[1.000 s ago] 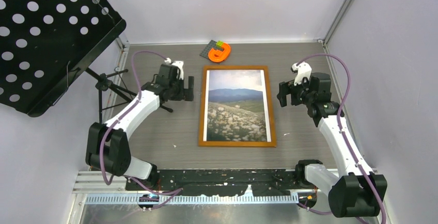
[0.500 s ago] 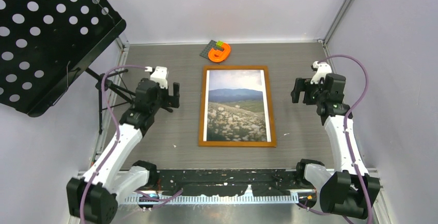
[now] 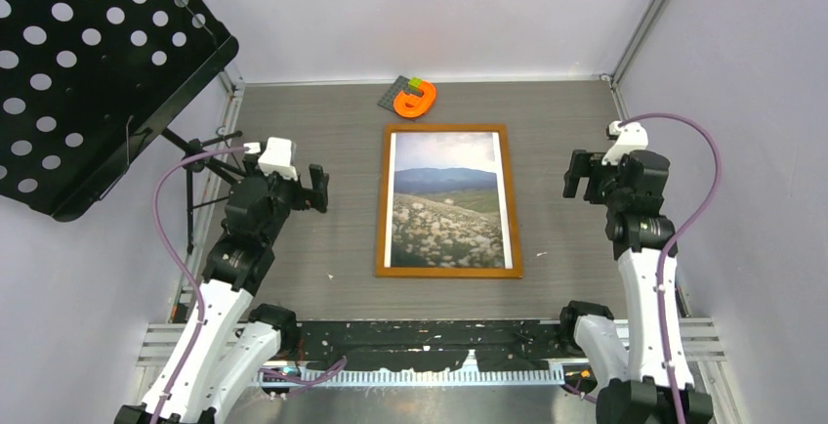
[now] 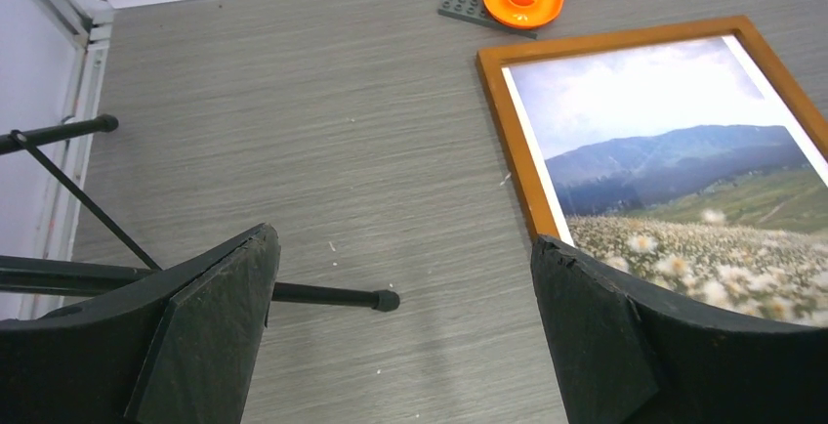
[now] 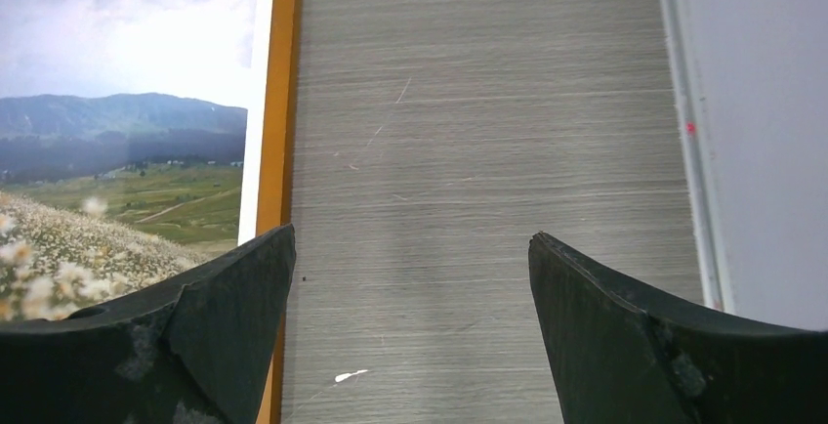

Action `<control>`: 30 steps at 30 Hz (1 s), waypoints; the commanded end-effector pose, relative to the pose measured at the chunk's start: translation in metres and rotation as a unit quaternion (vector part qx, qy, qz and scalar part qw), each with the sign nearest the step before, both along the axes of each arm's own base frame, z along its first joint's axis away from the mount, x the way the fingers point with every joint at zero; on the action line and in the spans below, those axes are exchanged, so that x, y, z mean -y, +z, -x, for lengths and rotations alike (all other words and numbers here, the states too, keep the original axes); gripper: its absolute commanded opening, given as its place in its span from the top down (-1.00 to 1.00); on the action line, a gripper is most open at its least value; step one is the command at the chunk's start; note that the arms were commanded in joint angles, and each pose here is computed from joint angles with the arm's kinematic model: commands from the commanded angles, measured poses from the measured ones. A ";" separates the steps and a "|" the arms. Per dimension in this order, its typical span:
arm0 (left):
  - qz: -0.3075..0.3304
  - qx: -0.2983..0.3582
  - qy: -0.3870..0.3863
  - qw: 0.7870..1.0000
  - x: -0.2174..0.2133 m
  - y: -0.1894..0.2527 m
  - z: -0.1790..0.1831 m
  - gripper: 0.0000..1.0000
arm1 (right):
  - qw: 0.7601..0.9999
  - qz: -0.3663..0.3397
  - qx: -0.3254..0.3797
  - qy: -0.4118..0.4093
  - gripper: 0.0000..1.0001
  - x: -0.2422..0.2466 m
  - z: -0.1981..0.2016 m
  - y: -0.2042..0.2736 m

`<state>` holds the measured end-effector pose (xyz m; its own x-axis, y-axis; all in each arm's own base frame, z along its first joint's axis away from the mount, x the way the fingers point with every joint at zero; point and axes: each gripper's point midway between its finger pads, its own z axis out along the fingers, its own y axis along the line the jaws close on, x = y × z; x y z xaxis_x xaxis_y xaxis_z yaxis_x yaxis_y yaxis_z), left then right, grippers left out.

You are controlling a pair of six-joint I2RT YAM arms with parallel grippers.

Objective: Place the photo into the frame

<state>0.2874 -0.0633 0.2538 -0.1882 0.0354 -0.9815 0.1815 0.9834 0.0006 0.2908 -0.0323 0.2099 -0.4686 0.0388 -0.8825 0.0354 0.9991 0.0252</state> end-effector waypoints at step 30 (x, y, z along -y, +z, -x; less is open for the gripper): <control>-0.011 0.040 0.010 0.999 -0.011 -0.006 0.010 -0.99 | 0.990 0.059 0.116 0.058 -0.90 -0.017 0.040 0.038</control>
